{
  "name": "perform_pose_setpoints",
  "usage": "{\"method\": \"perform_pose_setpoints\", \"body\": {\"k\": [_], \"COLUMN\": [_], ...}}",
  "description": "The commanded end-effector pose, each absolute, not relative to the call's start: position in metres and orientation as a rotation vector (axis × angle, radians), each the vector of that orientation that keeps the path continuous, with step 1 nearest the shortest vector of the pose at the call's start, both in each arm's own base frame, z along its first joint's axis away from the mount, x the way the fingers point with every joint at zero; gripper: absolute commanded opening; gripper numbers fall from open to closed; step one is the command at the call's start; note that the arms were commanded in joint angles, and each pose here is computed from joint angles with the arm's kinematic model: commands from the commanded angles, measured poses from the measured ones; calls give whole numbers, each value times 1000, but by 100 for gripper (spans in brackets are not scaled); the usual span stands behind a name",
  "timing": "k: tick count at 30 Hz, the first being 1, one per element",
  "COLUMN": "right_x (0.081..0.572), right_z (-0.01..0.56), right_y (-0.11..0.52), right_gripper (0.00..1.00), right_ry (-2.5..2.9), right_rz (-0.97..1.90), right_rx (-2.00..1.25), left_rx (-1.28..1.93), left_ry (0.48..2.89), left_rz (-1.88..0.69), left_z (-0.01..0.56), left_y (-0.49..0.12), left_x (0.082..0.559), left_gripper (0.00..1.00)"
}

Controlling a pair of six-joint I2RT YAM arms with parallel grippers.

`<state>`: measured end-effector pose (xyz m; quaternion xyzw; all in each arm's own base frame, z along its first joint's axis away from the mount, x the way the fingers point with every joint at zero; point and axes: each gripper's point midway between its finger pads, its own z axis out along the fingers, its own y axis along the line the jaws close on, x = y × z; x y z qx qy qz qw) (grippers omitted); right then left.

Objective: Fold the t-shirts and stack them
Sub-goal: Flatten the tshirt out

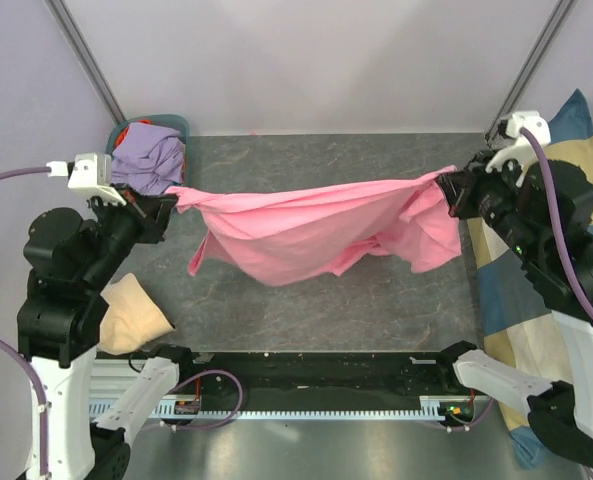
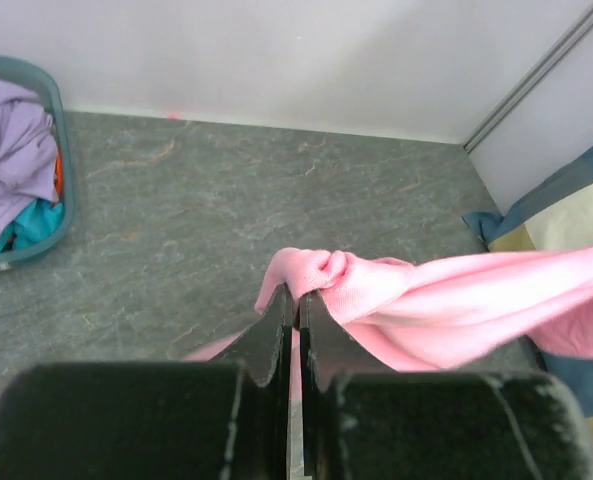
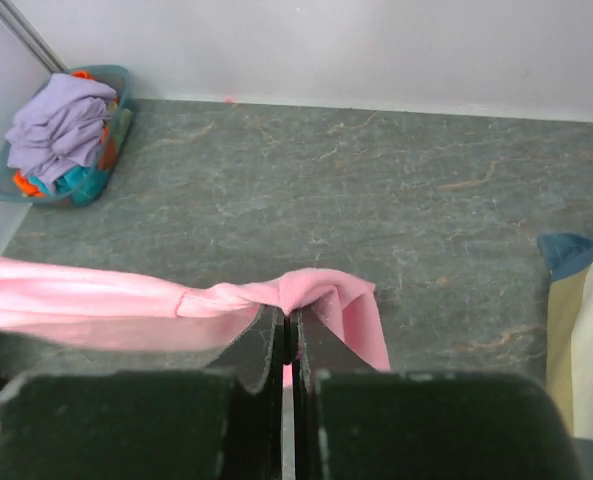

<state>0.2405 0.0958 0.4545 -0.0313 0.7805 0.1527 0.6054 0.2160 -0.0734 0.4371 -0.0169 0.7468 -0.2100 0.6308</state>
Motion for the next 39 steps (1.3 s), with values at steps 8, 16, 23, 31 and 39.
{"method": "perform_pose_setpoints", "body": {"k": [8, 16, 23, 31, 39], "right_x": [342, 506, 510, 425, 346], "right_z": [345, 315, 481, 479, 270], "right_y": [99, 91, 92, 91, 99], "right_gripper": [0, 0, 0, 0, 0], "right_ry": [1892, 1899, 1600, 1597, 2005], "right_rz": [118, 5, 87, 216, 335], "right_rx": [93, 99, 82, 48, 59], "left_rx": [-212, -235, -180, -233, -423], "left_ry": [1881, 1826, 1594, 1542, 1923], "left_rz": [-408, -375, -532, -511, -468], "left_z": [350, 368, 493, 491, 268], "left_y": [-78, -90, -106, -81, -74], "left_x": [346, 475, 465, 370, 337], "left_gripper": [2, 2, 2, 2, 2]}}
